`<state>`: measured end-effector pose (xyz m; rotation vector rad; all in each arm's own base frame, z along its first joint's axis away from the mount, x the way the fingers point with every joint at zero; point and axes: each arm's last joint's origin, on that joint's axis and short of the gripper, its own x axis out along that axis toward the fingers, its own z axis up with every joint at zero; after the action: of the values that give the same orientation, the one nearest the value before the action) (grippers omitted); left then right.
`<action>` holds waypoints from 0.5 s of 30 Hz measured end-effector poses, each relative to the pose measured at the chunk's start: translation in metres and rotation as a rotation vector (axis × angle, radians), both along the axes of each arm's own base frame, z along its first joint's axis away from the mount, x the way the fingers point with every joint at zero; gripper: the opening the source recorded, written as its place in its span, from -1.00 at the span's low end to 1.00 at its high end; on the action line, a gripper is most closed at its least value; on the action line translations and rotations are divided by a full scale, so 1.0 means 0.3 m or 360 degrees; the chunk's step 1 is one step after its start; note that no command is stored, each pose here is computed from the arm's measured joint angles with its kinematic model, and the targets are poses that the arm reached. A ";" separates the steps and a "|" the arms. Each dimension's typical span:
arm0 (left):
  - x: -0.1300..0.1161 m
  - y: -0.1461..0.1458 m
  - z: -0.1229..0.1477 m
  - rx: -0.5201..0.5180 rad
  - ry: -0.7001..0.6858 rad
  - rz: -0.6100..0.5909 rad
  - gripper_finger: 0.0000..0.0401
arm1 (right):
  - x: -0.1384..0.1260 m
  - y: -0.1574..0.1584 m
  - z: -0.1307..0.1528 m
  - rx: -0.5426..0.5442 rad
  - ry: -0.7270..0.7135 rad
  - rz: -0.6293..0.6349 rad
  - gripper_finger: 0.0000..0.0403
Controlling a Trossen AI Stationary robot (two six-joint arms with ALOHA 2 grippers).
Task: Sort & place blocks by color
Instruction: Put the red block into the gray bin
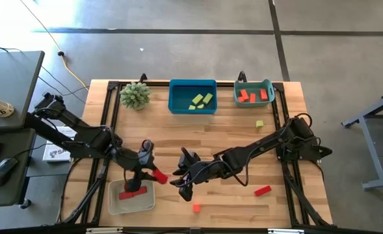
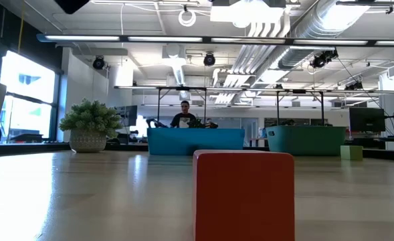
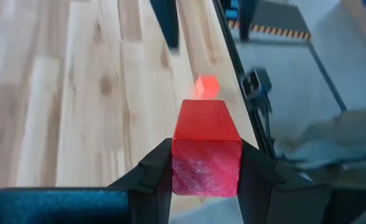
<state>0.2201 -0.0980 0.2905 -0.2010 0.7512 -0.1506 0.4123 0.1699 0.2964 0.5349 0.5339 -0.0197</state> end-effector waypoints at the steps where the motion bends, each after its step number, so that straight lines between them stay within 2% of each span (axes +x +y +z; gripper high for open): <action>1: -0.008 -0.008 -0.005 -0.0004 0.0034 -0.0008 -0.47 | 0.000 0.000 0.000 0.0000 0.0000 0.0000 -0.11; 6: -0.055 -0.058 -0.024 -0.0038 0.0185 -0.0051 -0.46 | -0.001 0.000 -0.001 -0.0026 0.0002 0.0017 -0.11; 15: -0.154 -0.159 -0.044 -0.0204 0.0431 -0.0032 -0.45 | -0.001 0.001 -0.001 -0.0078 -0.0003 0.0059 -0.11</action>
<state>0.1739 -0.1456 0.2773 -0.3400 1.0139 -0.1932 0.4120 0.1701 0.2961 0.4772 0.5403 0.0032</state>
